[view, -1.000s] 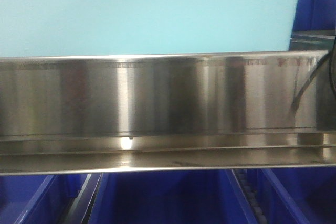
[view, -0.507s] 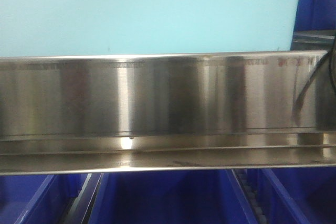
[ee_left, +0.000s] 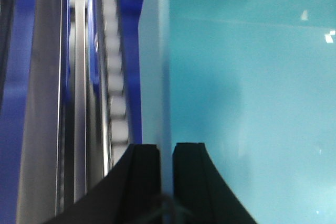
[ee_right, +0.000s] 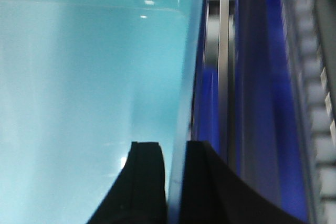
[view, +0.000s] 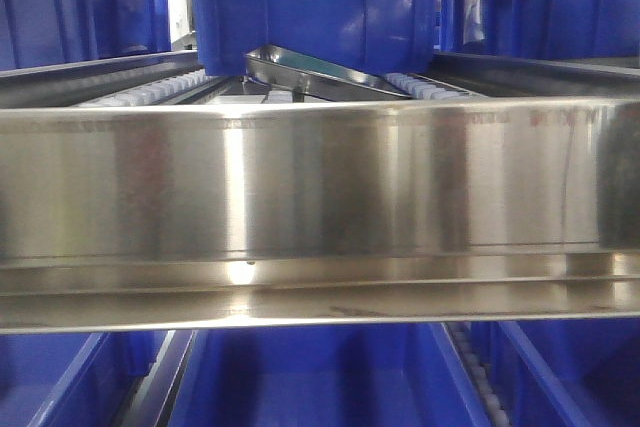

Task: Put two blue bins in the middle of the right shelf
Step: 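Lift the teal bin with both grippers and pull it off the shelf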

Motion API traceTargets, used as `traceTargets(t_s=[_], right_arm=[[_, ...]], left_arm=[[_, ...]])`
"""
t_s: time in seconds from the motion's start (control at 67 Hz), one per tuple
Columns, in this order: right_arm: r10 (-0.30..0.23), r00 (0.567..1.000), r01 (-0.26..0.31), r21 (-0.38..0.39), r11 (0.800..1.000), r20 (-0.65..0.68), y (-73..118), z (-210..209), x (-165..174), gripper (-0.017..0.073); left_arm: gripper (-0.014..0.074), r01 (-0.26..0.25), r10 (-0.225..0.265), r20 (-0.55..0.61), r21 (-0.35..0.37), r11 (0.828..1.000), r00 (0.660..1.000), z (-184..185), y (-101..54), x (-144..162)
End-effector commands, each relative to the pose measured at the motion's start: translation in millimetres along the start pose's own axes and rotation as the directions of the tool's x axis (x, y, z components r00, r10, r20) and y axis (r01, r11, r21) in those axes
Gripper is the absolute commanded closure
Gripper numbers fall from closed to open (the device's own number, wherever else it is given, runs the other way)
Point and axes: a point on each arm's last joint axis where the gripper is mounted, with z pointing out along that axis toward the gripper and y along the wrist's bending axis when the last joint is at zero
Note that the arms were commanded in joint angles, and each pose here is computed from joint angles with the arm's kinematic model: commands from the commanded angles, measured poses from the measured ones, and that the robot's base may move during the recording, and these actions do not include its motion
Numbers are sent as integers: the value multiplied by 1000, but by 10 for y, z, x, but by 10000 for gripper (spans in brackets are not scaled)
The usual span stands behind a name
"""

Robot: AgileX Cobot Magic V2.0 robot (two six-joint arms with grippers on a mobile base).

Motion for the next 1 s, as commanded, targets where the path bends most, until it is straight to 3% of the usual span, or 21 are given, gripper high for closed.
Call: traceTargets(t_s=[0.0, 0.209, 0.537, 0.701, 0.806, 0.985], right_arm=[[-32, 994, 30, 27, 999, 109, -31, -234, -135, 726], [-44, 979, 38, 37, 999, 199, -35, -365, -249, 726], [-45, 976, 38, 35, 999, 212, -38, -401, -253, 726], [-43, 976, 38, 27, 999, 212, -33, -511, -220, 726], [-48, 973, 40, 37, 999, 228, -49, -563, -222, 726], [-62, 966, 47, 63, 997, 252, -79, -623, -231, 726]], left_arm=[[704, -27, 21, 125, 49, 998, 992, -326, -76, -106], [704, -63, 70, 197, -41, 997, 978, -402, -1, -160], [704, -66, 71, 253, -30, 997, 965, -524, -20, -201], [704, -136, 157, 315, -87, 987, 936, -698, -97, -184], [704, -134, 148, 326, -64, 989, 934, -748, -148, -159], [704, -83, 85, 388, -21, 996, 918, -723, -153, -105]])
